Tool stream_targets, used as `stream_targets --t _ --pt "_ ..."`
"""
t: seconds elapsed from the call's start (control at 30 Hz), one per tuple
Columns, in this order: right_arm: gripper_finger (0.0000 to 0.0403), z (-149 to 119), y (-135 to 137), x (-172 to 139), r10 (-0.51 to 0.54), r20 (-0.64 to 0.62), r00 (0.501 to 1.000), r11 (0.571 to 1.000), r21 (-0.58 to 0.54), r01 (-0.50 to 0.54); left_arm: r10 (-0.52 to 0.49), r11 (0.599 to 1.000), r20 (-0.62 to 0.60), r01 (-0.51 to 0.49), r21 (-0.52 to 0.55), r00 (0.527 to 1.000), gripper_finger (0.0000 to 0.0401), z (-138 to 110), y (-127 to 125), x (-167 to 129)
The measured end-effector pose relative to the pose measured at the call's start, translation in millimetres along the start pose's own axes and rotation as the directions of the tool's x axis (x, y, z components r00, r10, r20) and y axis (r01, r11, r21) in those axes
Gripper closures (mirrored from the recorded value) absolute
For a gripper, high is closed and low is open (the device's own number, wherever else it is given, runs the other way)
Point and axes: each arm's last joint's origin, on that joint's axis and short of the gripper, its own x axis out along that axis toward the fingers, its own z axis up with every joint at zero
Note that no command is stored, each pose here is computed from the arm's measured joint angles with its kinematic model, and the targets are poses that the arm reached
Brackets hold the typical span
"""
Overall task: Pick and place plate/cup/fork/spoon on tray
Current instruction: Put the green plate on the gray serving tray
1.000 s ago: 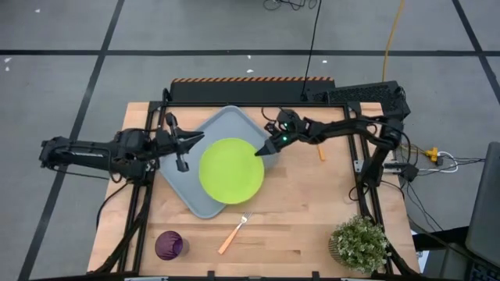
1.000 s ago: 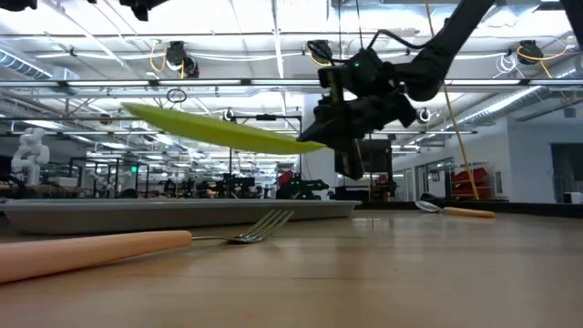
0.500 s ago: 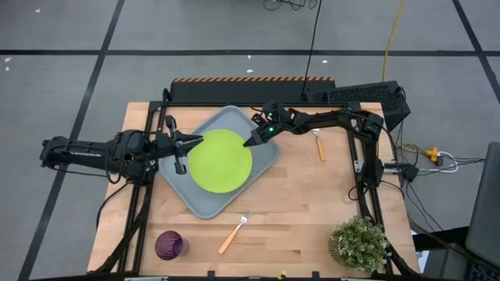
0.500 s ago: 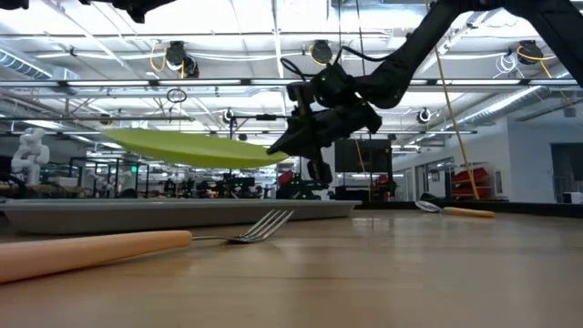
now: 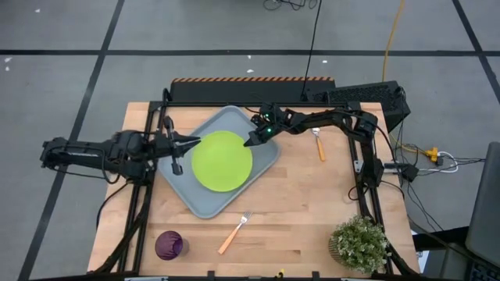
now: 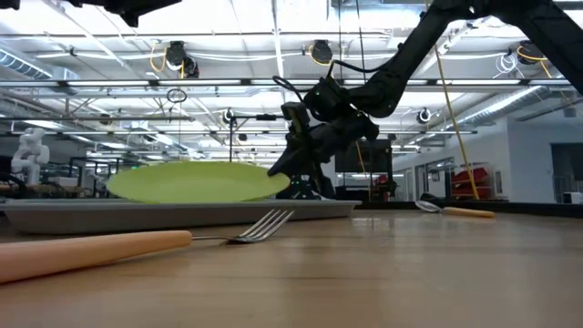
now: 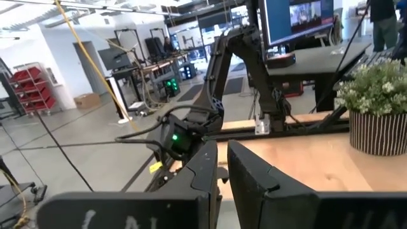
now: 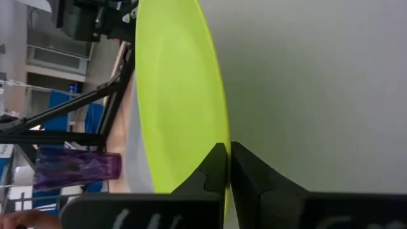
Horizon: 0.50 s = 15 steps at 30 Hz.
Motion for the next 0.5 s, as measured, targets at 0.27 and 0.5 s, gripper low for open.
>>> stream_targets --t 0.27,0.5 --pt "0.0403 -5 1 5 -0.098 0.040 0.994 0.995 -0.008 0.099 -0.028 1.000 0.001 0.028 -0.001 1.000 0.0359 1 -1 -7" --pt "0.0403 -3 -1 5 -0.143 0.087 0.986 0.987 0.079 0.137 -0.050 0.999 -0.014 0.050 0.001 0.999 0.0359 0 -2 -13"
